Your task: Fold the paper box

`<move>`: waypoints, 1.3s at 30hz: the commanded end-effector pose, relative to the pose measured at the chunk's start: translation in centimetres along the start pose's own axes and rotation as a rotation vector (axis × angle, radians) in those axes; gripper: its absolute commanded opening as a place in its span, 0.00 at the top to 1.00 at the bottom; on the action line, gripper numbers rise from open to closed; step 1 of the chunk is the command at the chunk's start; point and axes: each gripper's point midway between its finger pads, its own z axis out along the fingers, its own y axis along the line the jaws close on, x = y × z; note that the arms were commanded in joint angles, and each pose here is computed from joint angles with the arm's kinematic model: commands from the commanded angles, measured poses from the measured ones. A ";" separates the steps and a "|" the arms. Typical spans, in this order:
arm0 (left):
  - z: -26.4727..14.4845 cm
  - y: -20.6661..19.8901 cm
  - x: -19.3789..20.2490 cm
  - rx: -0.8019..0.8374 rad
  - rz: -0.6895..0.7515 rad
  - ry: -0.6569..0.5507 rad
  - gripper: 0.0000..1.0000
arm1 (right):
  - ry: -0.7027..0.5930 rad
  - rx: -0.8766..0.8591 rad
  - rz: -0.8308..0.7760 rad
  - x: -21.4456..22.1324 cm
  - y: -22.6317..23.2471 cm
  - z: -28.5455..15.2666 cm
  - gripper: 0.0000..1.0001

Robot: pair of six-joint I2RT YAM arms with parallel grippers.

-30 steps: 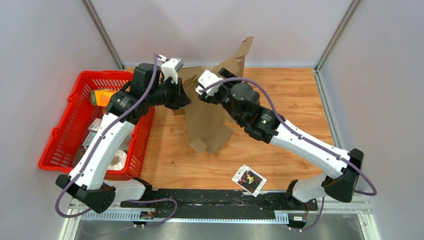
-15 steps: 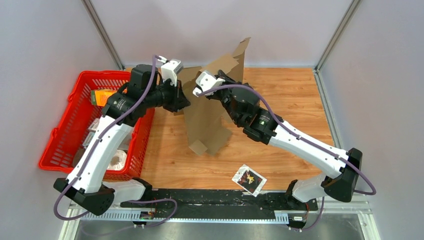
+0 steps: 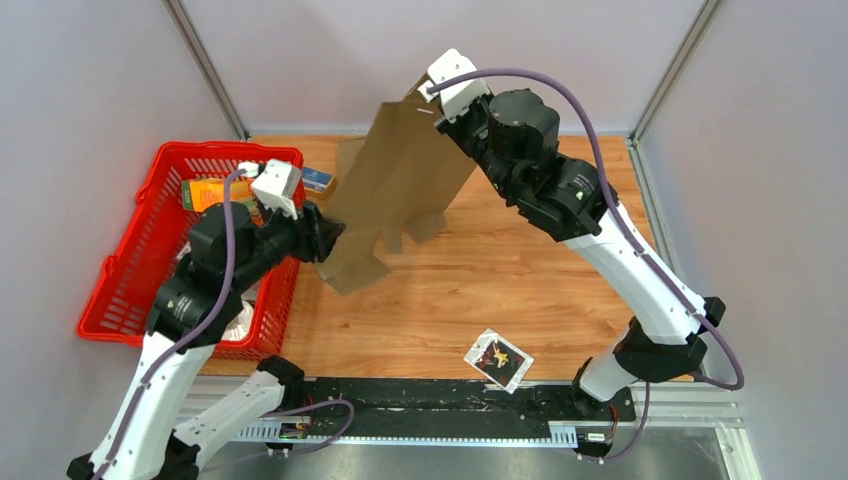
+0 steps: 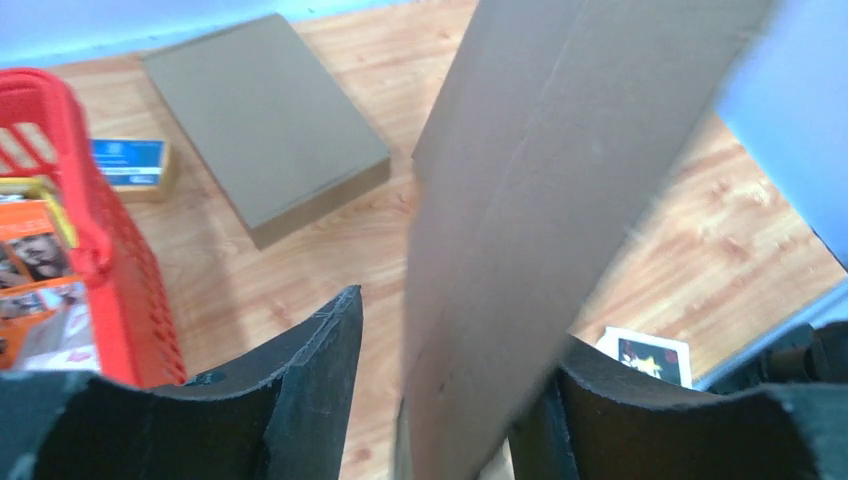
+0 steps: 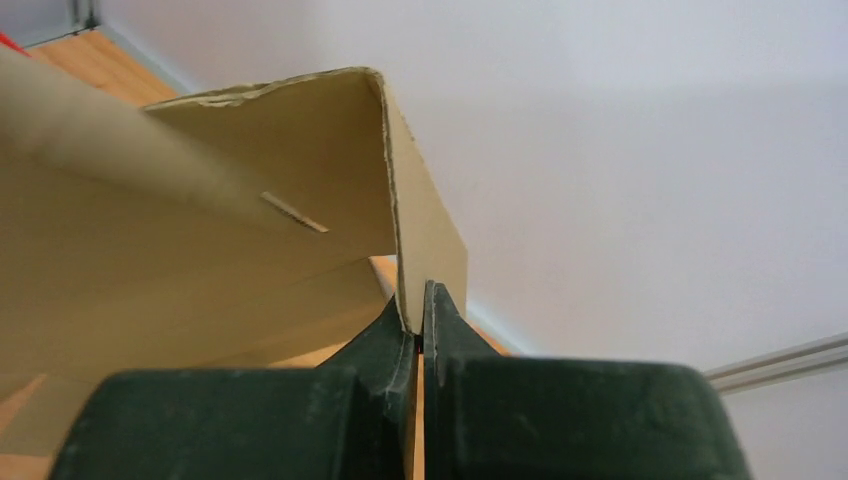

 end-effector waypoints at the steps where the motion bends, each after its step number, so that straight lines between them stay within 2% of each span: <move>1: -0.8 2.7 -1.6 -0.152 0.003 -0.103 0.43 | 0.080 -0.132 0.161 2.4 0.9 -1.7 1.00; 5: -1.1 2.7 -2.0 -0.154 0.017 -0.114 0.59 | 0.096 -0.201 0.265 4.6 1.4 -2.1 1.00; 6: -0.9 2.4 -2.1 -0.138 0.017 -0.107 0.67 | 0.094 -0.184 0.296 5.1 0.2 -2.5 1.00; 8: -0.6 2.0 -2.1 -0.113 0.029 -0.094 0.75 | 0.090 -0.227 0.365 5.5 0.4 -2.8 1.00; 9: -0.4 1.7 -2.1 -0.095 0.032 -0.083 0.85 | 0.098 -0.233 0.373 6.0 0.3 -3.0 1.00; 12: 0.4 1.0 -2.3 -0.056 0.049 -0.071 0.96 | 0.101 -0.232 0.372 6.7 0.1 -3.3 1.00; 16: 1.2 1.0 -4.1 -0.063 0.055 -0.100 1.00 | 0.126 -0.225 0.379 7.6 -0.2 -3.5 1.00; 17: 1.2 1.1 -4.5 -0.072 0.053 -0.103 0.99 | 0.124 -0.224 0.389 7.6 -0.3 -3.7 1.00; 20: 1.3 2.6 -5.5 -0.171 0.027 -0.124 0.59 | 0.127 -0.218 0.398 7.8 -0.6 -4.2 1.00; 21: 1.1 4.0 -5.8 -0.251 0.019 -0.143 0.41 | 0.130 -0.209 0.400 8.0 -0.9 -4.3 1.00; 22: 1.0 4.7 -6.3 -0.289 0.017 -0.168 0.31 | 0.135 -0.210 0.402 8.2 -0.9 -4.4 1.00; 25: 0.6 6.4 -7.5 -0.389 0.049 -0.200 0.29 | 0.133 -0.218 0.416 8.3 -1.1 -4.6 1.00; 30: 1.8 4.9 -9.1 -0.300 0.073 -0.233 0.30 | 0.116 -0.221 0.425 7.8 -1.4 -5.0 1.00; 32: 2.3 5.0 -9.2 -0.304 0.074 -0.230 0.35 | 0.112 -0.220 0.427 7.7 -1.5 -5.1 1.00; 33: 2.6 4.4 -9.2 -0.270 0.085 -0.229 0.45 | 0.111 -0.218 0.429 7.7 -1.6 -5.1 1.00; 35: 2.9 3.9 -9.7 -0.239 0.089 -0.246 0.56 | 0.112 -0.216 0.428 7.7 -1.7 -5.2 1.00; 36: 3.1 3.7 -9.8 -0.227 0.090 -0.246 0.69 | 0.113 -0.217 0.429 7.8 -1.6 -5.2 1.00; 38: 3.3 3.5 -10.0 -0.217 0.113 -0.239 0.84 | 0.120 -0.201 0.414 8.1 -1.9 -5.4 1.00; 39: 3.4 3.4 -10.2 -0.211 0.126 -0.235 0.95 | 0.134 -0.178 0.403 8.6 -2.2 -5.3 0.94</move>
